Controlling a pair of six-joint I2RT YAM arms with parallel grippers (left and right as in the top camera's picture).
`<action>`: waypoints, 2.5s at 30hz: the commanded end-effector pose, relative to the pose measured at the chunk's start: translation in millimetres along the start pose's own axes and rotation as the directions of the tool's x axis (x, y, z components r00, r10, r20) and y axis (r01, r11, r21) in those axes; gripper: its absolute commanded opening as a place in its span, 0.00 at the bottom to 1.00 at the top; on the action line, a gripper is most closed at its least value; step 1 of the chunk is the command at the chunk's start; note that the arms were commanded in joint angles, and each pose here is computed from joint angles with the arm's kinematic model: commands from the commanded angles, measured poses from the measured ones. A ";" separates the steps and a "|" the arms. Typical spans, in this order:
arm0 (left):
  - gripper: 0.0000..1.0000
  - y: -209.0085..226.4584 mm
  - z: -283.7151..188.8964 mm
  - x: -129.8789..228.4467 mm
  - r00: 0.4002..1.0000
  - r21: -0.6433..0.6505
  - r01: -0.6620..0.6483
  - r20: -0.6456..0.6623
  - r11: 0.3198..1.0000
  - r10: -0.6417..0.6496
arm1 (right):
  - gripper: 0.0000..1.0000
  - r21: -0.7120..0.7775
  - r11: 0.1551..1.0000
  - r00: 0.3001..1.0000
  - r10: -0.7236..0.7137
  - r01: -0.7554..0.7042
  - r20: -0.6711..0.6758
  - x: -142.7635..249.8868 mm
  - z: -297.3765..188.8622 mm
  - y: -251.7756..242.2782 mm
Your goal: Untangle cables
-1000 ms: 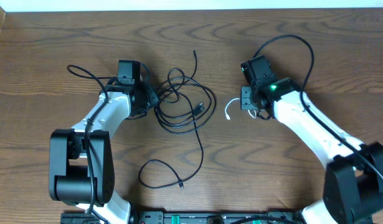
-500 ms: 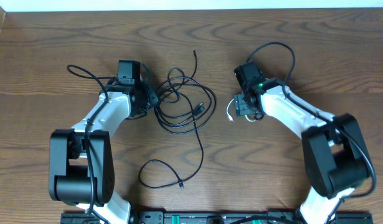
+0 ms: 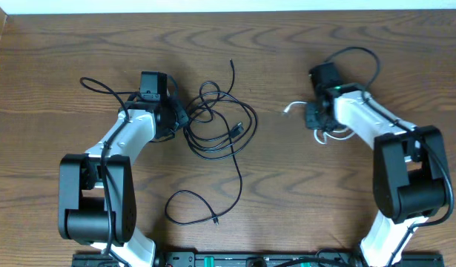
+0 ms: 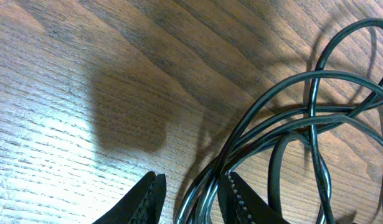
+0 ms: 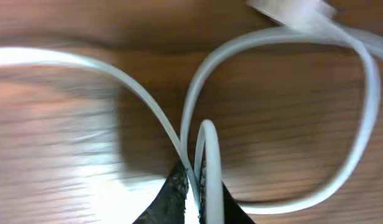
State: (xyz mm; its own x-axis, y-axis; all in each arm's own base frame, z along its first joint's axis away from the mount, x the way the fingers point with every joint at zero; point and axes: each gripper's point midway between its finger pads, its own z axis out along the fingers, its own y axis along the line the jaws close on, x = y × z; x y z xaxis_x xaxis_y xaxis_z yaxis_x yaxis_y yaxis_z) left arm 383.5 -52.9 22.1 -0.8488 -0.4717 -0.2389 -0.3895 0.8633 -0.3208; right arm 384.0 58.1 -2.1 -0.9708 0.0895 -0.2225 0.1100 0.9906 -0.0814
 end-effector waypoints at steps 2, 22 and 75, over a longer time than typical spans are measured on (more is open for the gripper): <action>0.33 2.2 2.4 1.6 1.000 -0.012 -0.006 -0.004 1.000 0.006 | 0.02 0.077 0.990 0.984 0.124 -0.115 -0.130 26.2 35.6 -59.0; 0.33 -4.4 2.3 4.5 1.000 0.025 -0.007 -0.023 1.000 0.008 | 0.04 0.164 0.720 0.731 0.682 -0.674 0.008 41.7 46.9 -282.8; 0.33 -5.9 2.3 3.5 1.000 0.033 -0.008 -0.019 0.999 0.008 | 0.01 -0.003 0.703 0.702 0.712 -0.712 -0.013 33.6 39.0 -282.2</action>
State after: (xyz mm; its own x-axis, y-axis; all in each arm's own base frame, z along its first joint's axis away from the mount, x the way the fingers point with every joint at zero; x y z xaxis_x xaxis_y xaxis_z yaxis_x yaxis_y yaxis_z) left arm 385.5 -57.8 24.0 -0.8515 -0.4690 -0.2344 -0.3771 0.8585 -0.3476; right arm 335.1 -241.3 -1.4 -0.5945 0.7603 -0.2617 0.7772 0.6268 0.0558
